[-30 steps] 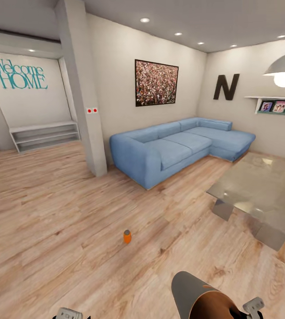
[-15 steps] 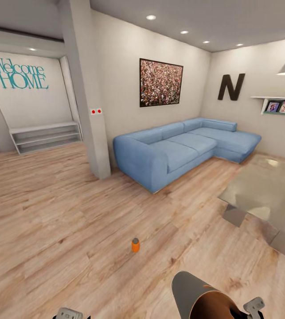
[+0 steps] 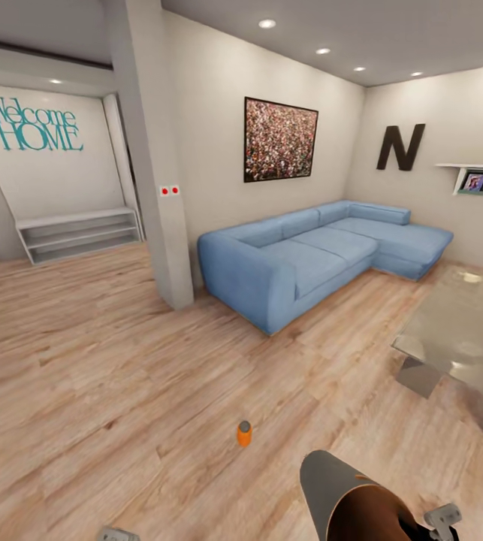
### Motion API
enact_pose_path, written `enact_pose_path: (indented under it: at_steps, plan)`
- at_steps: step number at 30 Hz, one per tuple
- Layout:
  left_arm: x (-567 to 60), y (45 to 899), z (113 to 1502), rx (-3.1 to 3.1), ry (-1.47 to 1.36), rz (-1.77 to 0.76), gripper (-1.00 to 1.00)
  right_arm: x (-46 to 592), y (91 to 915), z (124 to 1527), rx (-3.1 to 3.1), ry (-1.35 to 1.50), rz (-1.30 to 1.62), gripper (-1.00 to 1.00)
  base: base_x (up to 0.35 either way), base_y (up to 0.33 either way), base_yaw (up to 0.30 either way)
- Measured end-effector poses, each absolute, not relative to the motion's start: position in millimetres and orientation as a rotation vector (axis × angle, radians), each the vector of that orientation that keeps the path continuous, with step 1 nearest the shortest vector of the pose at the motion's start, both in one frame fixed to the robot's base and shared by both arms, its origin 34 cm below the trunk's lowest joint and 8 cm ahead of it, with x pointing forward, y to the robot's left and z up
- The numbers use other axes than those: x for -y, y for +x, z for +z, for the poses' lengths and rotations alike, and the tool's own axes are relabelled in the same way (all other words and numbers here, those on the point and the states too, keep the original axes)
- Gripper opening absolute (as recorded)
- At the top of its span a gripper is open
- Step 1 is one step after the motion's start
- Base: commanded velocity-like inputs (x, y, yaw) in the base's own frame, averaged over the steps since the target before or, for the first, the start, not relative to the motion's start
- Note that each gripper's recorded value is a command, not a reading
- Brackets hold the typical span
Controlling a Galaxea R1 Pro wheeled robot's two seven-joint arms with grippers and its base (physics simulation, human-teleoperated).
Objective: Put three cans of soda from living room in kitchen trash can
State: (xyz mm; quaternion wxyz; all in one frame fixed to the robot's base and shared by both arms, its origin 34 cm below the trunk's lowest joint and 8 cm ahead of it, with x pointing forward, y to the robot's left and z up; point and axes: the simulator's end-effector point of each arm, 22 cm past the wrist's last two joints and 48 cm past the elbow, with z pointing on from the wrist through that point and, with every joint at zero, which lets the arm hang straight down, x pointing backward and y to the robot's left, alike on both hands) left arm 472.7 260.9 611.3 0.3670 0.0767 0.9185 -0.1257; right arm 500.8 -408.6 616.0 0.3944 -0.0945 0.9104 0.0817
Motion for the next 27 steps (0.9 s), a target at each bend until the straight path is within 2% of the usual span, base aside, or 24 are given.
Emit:
enact_pose_path:
  at_steps: [11,27]
  plan:
    - [-260.7,472.3,611.0,-2.361,0.198,-0.324,1.00,409.1,495.8,621.7,-2.310,-0.277,0.272,-1.00,0.310,0.073,-0.022]
    - [-260.5,473.7,613.0,-2.355,0.201,-0.323,1.00,412.8,497.7,625.5,-2.303,-0.240,0.277,-1.00,0.324,0.001,-0.222]
